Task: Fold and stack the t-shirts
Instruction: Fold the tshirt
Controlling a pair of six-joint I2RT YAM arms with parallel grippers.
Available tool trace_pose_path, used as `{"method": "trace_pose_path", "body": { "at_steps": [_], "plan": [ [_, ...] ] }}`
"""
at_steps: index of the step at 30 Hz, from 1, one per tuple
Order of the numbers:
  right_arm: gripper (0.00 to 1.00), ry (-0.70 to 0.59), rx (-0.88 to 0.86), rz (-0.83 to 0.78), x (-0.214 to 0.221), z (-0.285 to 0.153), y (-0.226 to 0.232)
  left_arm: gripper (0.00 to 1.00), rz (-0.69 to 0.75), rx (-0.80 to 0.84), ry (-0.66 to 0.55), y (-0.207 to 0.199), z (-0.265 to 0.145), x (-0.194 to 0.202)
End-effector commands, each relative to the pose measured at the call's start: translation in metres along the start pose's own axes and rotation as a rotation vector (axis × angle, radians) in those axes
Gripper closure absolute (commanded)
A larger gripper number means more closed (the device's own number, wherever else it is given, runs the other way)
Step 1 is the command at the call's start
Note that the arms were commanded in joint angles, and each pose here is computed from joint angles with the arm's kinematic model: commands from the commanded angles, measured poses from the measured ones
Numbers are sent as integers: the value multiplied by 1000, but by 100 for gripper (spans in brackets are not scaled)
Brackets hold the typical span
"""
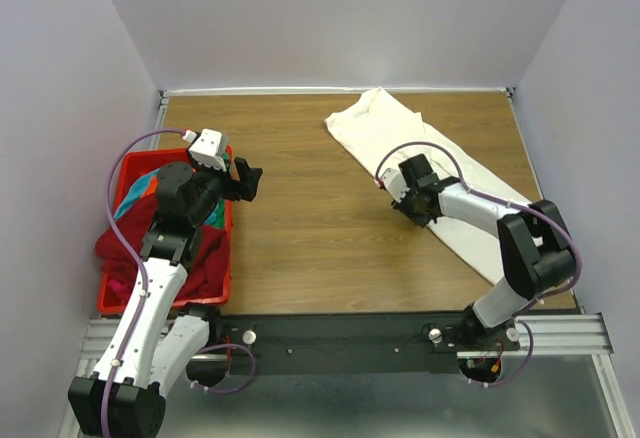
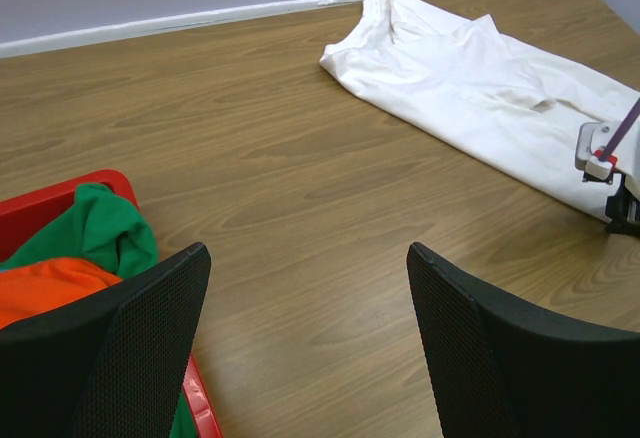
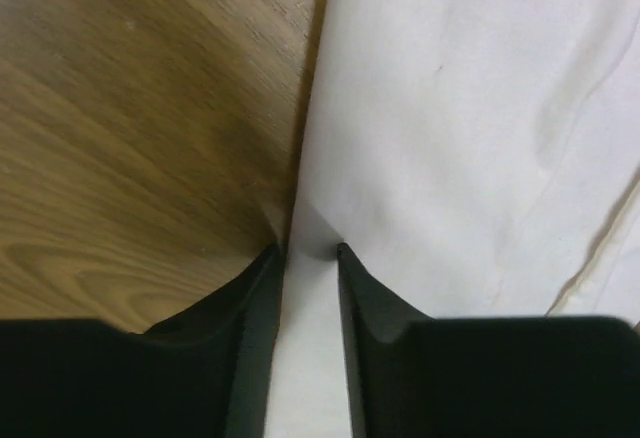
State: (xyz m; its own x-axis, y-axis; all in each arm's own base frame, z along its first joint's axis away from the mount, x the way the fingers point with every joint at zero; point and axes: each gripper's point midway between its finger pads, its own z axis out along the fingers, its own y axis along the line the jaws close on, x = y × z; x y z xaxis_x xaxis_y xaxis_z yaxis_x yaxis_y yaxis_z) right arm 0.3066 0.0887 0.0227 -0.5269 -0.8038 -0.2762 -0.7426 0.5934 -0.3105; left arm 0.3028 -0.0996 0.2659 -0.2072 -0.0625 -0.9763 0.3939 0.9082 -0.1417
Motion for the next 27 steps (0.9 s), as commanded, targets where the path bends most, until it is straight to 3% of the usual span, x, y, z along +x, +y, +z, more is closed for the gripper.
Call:
{"method": "trace_pose_path", "body": {
  "at_steps": [1,6,12,21,22,27],
  "plan": [
    [67,36,66,6,-1,8,-12,13,15,15,-23,-2,-1,-4],
    [100,44,19,-15,0,12,2,13,13,22,-21,-3,-1,-3],
    [99,-3,-130,-71,-39,5,36,13,13,22,-16,-3,1,-1],
    [99,-29,-431,-241,-123,7,156,13,14,6,-15,0,0,-2],
    [96,-92,-460,-249,-154,-4,165,13,16,5,-16,0,0,-2],
    [75,-135,-594,-252,-197,-34,181,13,16,3,-17,0,-1,-3]
  ]
}}
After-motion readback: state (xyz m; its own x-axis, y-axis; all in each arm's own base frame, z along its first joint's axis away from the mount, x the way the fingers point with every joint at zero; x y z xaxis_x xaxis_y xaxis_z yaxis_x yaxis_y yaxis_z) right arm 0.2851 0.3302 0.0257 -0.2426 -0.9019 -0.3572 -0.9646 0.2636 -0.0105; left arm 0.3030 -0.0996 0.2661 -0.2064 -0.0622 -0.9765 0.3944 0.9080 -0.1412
